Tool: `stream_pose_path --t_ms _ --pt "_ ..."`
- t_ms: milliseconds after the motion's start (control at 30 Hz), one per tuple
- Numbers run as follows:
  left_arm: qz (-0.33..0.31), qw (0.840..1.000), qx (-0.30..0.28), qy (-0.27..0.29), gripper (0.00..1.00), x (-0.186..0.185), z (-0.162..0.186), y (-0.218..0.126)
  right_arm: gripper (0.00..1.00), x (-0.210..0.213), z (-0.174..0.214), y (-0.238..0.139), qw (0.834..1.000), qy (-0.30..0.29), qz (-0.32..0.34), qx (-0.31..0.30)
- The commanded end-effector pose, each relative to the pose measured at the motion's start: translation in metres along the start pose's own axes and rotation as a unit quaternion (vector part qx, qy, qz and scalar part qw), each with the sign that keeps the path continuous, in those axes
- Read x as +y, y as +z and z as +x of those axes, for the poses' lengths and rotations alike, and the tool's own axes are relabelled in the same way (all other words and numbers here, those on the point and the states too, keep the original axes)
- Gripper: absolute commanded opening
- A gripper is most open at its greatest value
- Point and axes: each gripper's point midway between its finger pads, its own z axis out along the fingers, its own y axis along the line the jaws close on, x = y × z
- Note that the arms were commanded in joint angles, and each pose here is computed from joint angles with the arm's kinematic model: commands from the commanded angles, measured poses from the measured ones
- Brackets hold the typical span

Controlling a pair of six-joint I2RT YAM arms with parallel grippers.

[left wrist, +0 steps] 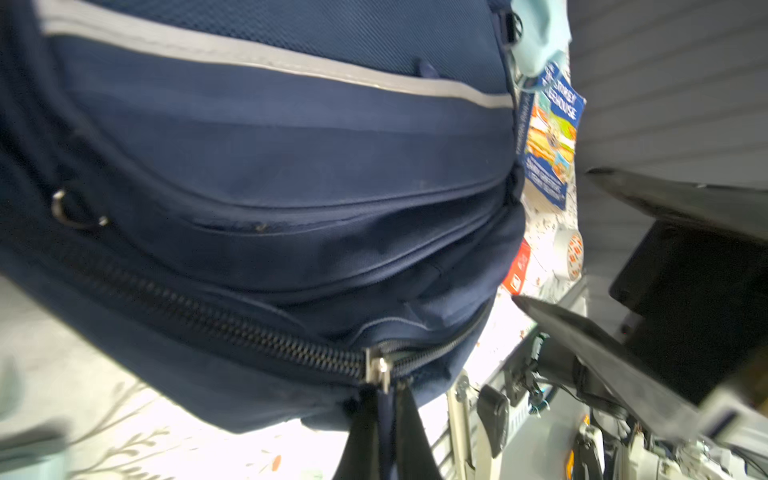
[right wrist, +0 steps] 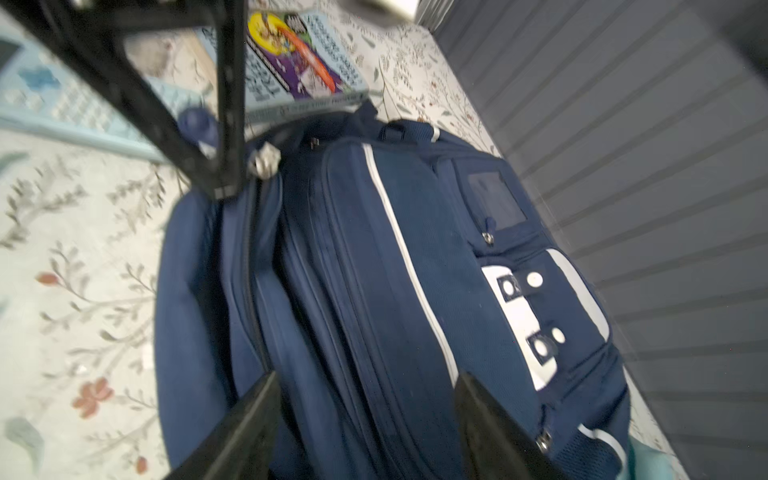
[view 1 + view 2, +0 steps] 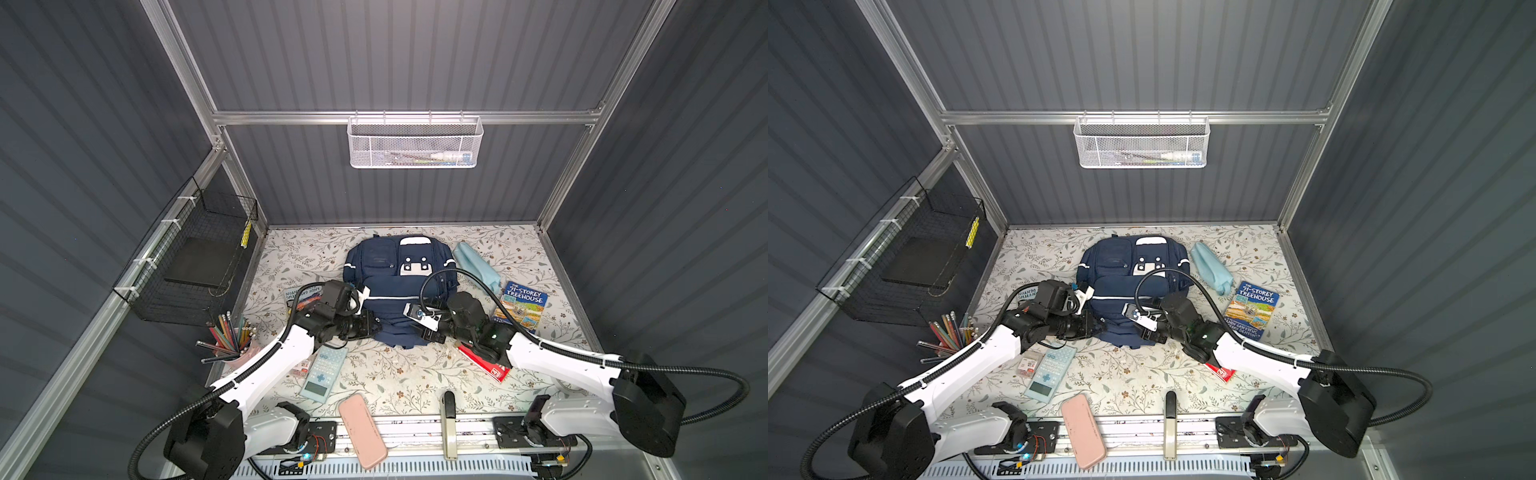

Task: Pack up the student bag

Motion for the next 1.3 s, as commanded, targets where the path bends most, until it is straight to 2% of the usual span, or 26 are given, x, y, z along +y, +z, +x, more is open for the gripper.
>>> stream_pose_path --t_ms 0,167,233,333,433,500,533,633,700,867,967,1133,1233,1267 --pt "0.028 0.999 -0.032 0.02 0.0 -0.029 -0.018 0.002 0.69 0.017 0.002 -0.001 0.998 0.064 -0.01 0.021" --pt "0.055 0.998 -0.028 0.021 0.0 -0.045 -0.014 0.007 0.65 0.019 0.005 0.012 0.996 0.084 0.009 0.025" --pt "0.058 0.998 -0.028 0.022 0.0 -0.047 -0.012 0.007 0.6 0.022 -0.003 0.017 0.995 0.094 -0.003 0.018" --pt "0.058 0.998 -0.025 0.023 0.0 -0.047 -0.01 0.009 0.6 0.033 -0.011 0.025 0.996 0.086 -0.017 0.012" --pt "0.063 0.997 -0.026 0.023 0.0 -0.049 -0.01 0.009 0.62 0.039 0.002 0.034 0.996 0.076 -0.017 0.038" --pt "0.063 0.997 -0.025 0.024 0.0 -0.051 -0.01 0.006 0.59 0.04 0.017 0.04 0.996 0.057 -0.007 0.071" --pt "0.067 0.997 -0.024 0.022 0.0 -0.054 -0.01 0.003 0.54 0.037 0.023 0.042 0.995 0.045 0.006 0.085" --pt "0.051 0.998 -0.019 0.021 0.0 -0.056 -0.012 -0.004 0.14 0.032 0.032 0.045 0.993 0.014 0.019 0.112" --pt "0.007 0.999 -0.022 0.022 0.0 -0.039 -0.013 -0.003 0.02 0.033 0.032 0.043 0.994 0.008 0.015 0.112" --pt "-0.027 0.999 -0.035 -0.017 0.0 0.012 -0.027 -0.001 0.0 0.049 0.02 0.026 0.998 0.005 -0.019 0.056" --pt "-0.037 0.997 -0.053 -0.05 0.0 0.047 -0.046 -0.016 0.0 0.053 0.018 0.014 0.999 -0.009 -0.027 0.035" --pt "-0.109 0.988 -0.099 -0.053 0.0 0.086 -0.08 -0.039 0.0 0.055 0.025 0.006 0.997 -0.044 -0.035 0.053" --pt "-0.057 0.983 -0.125 -0.123 0.0 0.119 -0.101 -0.04 0.0 0.057 0.026 -0.002 0.997 -0.046 -0.037 0.048" --pt "-0.065 0.981 -0.135 -0.127 0.0 0.126 -0.107 -0.043 0.0 0.056 0.027 -0.005 0.997 -0.045 -0.034 0.047"
